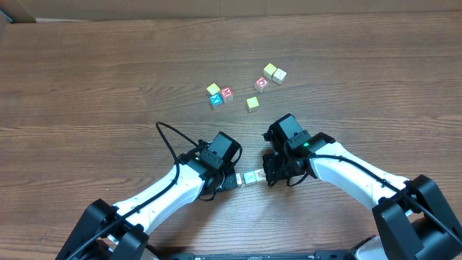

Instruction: Flip 3 blocks

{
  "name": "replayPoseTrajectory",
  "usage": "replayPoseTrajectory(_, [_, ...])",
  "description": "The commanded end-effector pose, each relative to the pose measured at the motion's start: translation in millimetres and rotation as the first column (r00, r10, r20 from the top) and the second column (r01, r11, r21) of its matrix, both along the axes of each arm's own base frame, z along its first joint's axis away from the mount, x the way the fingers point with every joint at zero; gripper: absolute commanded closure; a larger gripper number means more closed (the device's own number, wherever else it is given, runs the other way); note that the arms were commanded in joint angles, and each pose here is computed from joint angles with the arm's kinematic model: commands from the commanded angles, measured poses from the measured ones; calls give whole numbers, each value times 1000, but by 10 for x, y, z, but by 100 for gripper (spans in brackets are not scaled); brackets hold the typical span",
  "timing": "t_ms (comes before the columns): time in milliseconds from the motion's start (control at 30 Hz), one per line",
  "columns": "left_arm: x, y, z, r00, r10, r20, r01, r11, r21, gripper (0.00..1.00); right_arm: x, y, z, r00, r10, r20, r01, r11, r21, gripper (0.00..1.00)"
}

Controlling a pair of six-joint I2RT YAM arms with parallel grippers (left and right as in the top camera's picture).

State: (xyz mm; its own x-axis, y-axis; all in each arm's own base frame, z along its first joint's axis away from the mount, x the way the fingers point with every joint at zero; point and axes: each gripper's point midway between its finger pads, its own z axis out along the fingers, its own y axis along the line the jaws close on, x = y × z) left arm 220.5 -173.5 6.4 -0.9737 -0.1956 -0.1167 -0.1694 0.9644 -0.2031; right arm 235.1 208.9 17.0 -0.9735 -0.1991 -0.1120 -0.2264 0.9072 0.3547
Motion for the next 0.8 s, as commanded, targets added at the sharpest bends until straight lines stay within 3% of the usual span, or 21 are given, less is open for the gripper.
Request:
replayPoseTrajectory(0, [13,-32,13,1000,-29,-3,29,1000,-12,96,-7,8,30,1000,-1,10,1,1000,8,96])
replayPoseTrajectory(300, [146,-81,45,999,-3,50,5,999,-33,96,-7,8,30,1000,0,10,0,1000,8,96])
replayPoseTrajectory(767, [95,-156,53,1000,-17,25,19,997,-73,96,-7,8,30,1000,0,10,0,1000,8,96])
